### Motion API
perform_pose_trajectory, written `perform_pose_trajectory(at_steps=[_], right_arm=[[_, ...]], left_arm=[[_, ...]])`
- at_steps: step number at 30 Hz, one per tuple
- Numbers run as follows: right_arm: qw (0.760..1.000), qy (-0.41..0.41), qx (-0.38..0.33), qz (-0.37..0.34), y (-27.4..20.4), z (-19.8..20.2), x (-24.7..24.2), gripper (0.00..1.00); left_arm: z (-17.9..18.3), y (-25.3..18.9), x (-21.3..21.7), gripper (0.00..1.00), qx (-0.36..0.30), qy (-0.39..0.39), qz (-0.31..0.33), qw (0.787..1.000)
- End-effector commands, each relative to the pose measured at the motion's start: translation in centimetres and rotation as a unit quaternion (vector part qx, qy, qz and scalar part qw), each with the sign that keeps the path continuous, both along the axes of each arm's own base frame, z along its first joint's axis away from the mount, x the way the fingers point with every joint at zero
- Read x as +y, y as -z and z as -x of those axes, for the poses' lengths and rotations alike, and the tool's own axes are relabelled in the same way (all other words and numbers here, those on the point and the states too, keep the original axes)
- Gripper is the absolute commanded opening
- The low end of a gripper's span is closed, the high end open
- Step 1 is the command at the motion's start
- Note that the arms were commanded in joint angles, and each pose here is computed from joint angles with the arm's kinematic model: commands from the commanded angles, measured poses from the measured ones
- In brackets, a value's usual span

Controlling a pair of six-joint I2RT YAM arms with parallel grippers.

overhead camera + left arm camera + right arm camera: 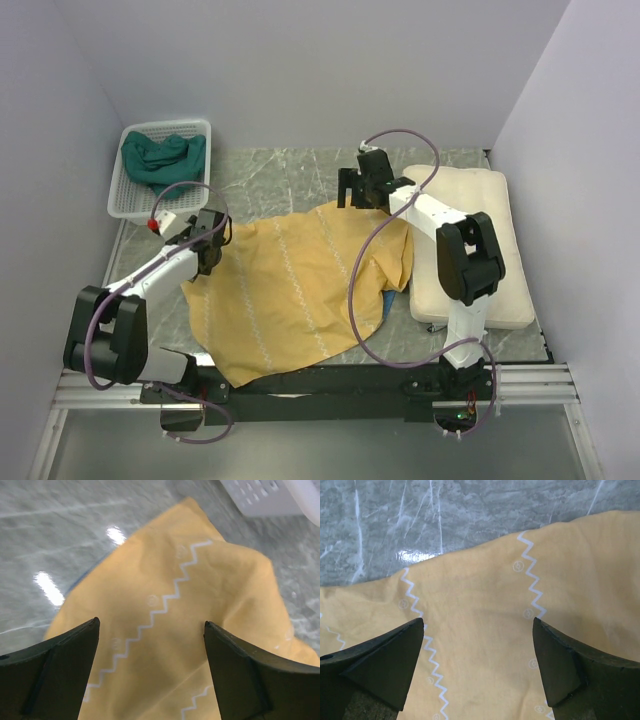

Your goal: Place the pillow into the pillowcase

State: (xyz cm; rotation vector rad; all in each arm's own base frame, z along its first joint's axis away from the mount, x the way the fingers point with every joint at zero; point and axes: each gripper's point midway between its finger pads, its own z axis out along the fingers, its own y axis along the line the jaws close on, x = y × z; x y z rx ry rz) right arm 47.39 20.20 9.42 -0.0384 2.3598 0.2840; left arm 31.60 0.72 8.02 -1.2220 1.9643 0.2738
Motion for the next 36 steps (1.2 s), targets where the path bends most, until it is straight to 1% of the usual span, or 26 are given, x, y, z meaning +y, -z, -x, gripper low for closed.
perform_pose_trajectory(at_steps=[1,2,3,5,6,7,8,9,10,11,13,18,19,24,28,30,31,32,33,34,35,36], right_arm=[[0.999,0.004,-0.039,-0.002,-2.3,-1.7,0.0,0.96],[0.999,0.009,-0.031,0.010,-1.4,-2.0,-0.3,0.96],[0.999,0.009,-0.031,0.019,-1.6,-2.3,-0.3,0.96],[0.999,0.020,-0.022,0.036,-0.5,-2.9,-1.0,0.96],[0.999,0.021,-0.020,0.041,-0.4,-3.1,-1.2,0.96],[0.999,0.024,-0.017,0.045,-0.2,-3.2,-1.3,0.96],[0.998,0.028,-0.016,0.046,0.0,-3.3,-1.7,0.97],[0.998,0.030,-0.015,0.047,0.2,-3.2,-1.9,0.97],[0.998,0.030,-0.014,0.047,0.2,-3.1,-1.9,0.97],[0.998,0.031,-0.012,0.047,0.4,-3.1,-2.2,0.97],[0.998,0.034,-0.008,0.048,0.8,-2.8,-2.5,0.98],[0.998,0.046,0.002,0.048,1.5,-2.5,-2.9,0.98],[0.998,0.048,0.005,0.051,1.8,-2.6,-2.9,0.98],[0.997,0.049,0.005,0.051,1.6,-2.8,-3.0,0.98],[0.998,0.040,0.011,0.039,1.6,-2.8,-2.5,0.98],[0.999,0.030,0.019,0.023,1.8,-2.1,-1.8,0.98],[1.000,0.023,0.011,0.009,0.9,-1.7,-1.3,0.98],[1.000,0.018,0.022,0.007,1.8,-0.6,-1.3,0.98],[1.000,0.017,0.018,-0.010,1.4,-0.3,-0.8,0.98],[1.000,0.014,0.009,-0.021,0.2,0.3,-0.5,0.98],[0.999,0.013,0.023,-0.025,1.1,1.8,-0.2,0.98],[0.999,0.013,0.020,-0.036,0.9,2.4,0.0,0.98]], left_arm=[[-4.2,-1.5,-2.8,0.89,-0.093,0.069,0.045,0.992],[-4.6,-0.9,-2.9,0.89,-0.091,0.070,0.044,0.992],[-4.7,-0.5,-3.0,0.86,-0.088,0.075,0.042,0.992],[-4.7,0.7,-3.0,0.81,-0.073,0.080,0.036,0.993],[-5.4,0.6,-3.3,0.67,-0.087,0.086,0.039,0.992],[-5.5,1.0,-3.5,0.60,-0.085,0.098,0.038,0.991],[-5.5,1.6,-3.8,0.51,-0.082,0.106,0.044,0.990],[-5.8,1.5,-4.0,0.17,-0.087,0.110,0.046,0.989],[-5.9,1.5,-4.0,0.07,-0.085,0.113,0.044,0.989],[-6.2,0.8,-4.0,0.01,-0.089,0.114,0.041,0.989],[-6.5,-0.6,-3.8,0.01,-0.093,0.115,0.030,0.989],[-6.3,-7.2,-1.6,0.01,-0.124,0.076,-0.016,0.989],[-6.6,-8.8,-1.2,0.01,-0.137,0.070,-0.018,0.988],[-6.8,-13.9,0.0,0.01,-0.175,0.065,-0.028,0.982],[-7.8,-18.3,1.9,0.01,-0.202,0.053,-0.041,0.977],[-8.2,-19.6,3.3,0.01,-0.211,0.041,-0.049,0.975],[-8.6,-20.9,4.1,0.01,-0.218,0.034,-0.054,0.974],[-9.0,-21.4,4.6,0.01,-0.221,0.038,-0.048,0.973],[-9.1,-21.7,6.4,0.01,-0.220,0.023,-0.048,0.974],[-10.1,-22.7,6.7,0.01,-0.226,0.025,-0.045,0.973],[-10.6,-23.0,7.7,0.01,-0.227,0.026,-0.040,0.973],[-11.0,-23.1,9.0,0.01,-0.223,0.016,-0.043,0.974]])
